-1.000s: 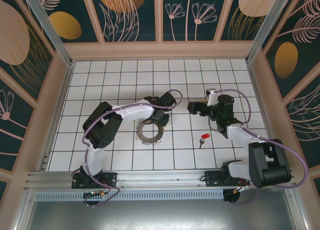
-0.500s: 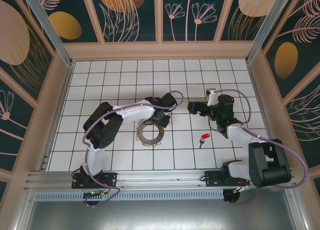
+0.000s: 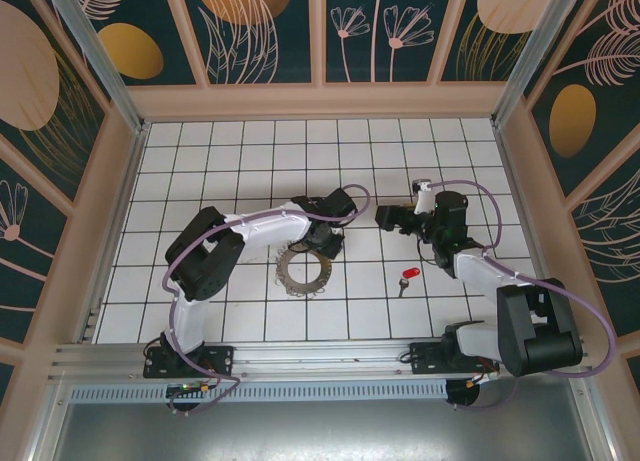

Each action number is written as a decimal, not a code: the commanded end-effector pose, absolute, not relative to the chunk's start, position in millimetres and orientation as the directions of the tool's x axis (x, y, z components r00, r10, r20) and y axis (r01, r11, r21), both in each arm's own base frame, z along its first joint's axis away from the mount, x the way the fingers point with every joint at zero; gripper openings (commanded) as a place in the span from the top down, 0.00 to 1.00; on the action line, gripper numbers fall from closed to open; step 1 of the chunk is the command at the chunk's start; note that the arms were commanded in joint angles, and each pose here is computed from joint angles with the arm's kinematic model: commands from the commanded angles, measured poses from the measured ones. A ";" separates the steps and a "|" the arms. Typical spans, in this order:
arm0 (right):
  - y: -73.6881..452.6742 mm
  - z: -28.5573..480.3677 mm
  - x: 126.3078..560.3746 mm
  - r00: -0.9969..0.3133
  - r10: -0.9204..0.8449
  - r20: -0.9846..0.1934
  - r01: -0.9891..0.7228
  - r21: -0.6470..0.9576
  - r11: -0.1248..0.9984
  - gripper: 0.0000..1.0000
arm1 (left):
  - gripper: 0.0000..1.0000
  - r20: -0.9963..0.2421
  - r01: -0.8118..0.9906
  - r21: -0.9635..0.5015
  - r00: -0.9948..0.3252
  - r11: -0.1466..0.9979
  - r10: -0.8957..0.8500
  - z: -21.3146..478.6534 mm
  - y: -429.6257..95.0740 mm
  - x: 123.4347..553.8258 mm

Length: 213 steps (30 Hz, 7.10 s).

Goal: Put the keys on the keyring

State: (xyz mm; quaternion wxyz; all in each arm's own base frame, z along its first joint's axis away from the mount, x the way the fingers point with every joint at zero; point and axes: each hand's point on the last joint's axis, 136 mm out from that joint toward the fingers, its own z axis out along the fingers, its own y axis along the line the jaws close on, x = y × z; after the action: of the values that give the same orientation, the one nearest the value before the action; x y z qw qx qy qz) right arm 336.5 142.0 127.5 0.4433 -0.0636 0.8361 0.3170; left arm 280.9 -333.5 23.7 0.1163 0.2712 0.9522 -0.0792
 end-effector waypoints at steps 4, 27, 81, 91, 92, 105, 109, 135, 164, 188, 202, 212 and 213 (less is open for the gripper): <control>135.9 133.7 340.1 -0.570 0.200 -0.797 -0.374 0.469 0.800 0.05 | 0.83 -0.253 0.536 -0.124 -0.831 0.835 0.496 34.5 -336.7 269.4; 133.3 136.5 339.3 -0.562 0.208 -0.801 -0.370 0.468 0.802 0.05 | 0.96 -0.250 0.537 -0.086 -0.827 0.839 0.504 31.2 -327.0 266.1; 285.8 309.9 121.6 -0.013 0.149 -0.989 -0.983 -0.014 -0.184 0.86 | 1.00 -0.991 0.984 -0.096 -0.108 0.149 0.074 323.5 -316.1 143.9; 287.7 297.9 126.4 -0.036 0.119 -0.992 -0.987 0.017 -0.159 0.81 | 1.00 -0.995 0.989 -0.063 -0.072 0.132 0.065 328.2 -316.8 141.6; 287.7 298.3 126.8 -0.037 0.119 -0.992 -0.987 0.018 -0.157 0.80 | 1.00 -0.995 0.990 -0.061 -0.070 0.129 0.066 328.0 -317.1 141.4; 280.7 299.8 142.8 -0.023 0.139 -0.990 -1.000 0.023 -0.004 0.64 | 1.00 -0.996 0.990 -0.047 -0.057 0.136 0.072 327.9 -314.7 141.0; 281.8 299.5 147.0 -0.034 0.137 -0.990 -0.999 0.036 0.009 0.64 | 1.00 -0.996 0.990 -0.042 -0.052 0.132 0.070 329.3 -314.8 140.1; 287.4 297.0 128.6 -0.079 0.121 -0.989 -0.988 0.061 -0.145 0.87 | 1.00 -0.995 0.990 -0.045 -0.055 0.131 0.077 328.9 -318.6 143.0; 287.5 309.2 125.3 -0.073 0.154 -0.985 -0.984 0.046 -0.175 1.00 | 0.83 -0.995 0.988 -0.073 -0.081 0.134 0.053 325.8 -312.1 138.3; 278.7 314.9 110.4 -0.065 0.238 -0.969 -0.974 0.010 -0.226 1.00 | 0.77 -0.992 0.989 -0.121 -0.124 0.080 0.029 320.1 -317.8 132.6; 286.6 302.4 128.6 -0.076 0.167 -0.983 -0.989 0.052 -0.141 0.84 | 1.00 -0.988 0.986 -0.102 -0.115 0.129 0.101 313.3 -318.6 141.7; 286.6 281.4 147.9 -0.047 0.002 -0.999 -0.999 0.047 0.019 0.76 | 1.00 -0.926 0.986 -0.071 -0.123 0.153 0.357 287.6 -314.7 147.5; 287.1 279.9 148.5 -0.048 -0.007 -0.999 -0.999 0.048 0.025 0.76 | 1.00 -0.913 0.986 -0.081 -0.133 0.148 0.386 279.6 -314.3 146.7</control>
State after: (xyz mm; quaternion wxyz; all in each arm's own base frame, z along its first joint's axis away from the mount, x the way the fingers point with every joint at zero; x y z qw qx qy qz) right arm 142.1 285.4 288.3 0.4923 -0.4769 0.4948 0.5342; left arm 153.0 -319.2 295.1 0.4265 0.4975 0.6365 -0.4067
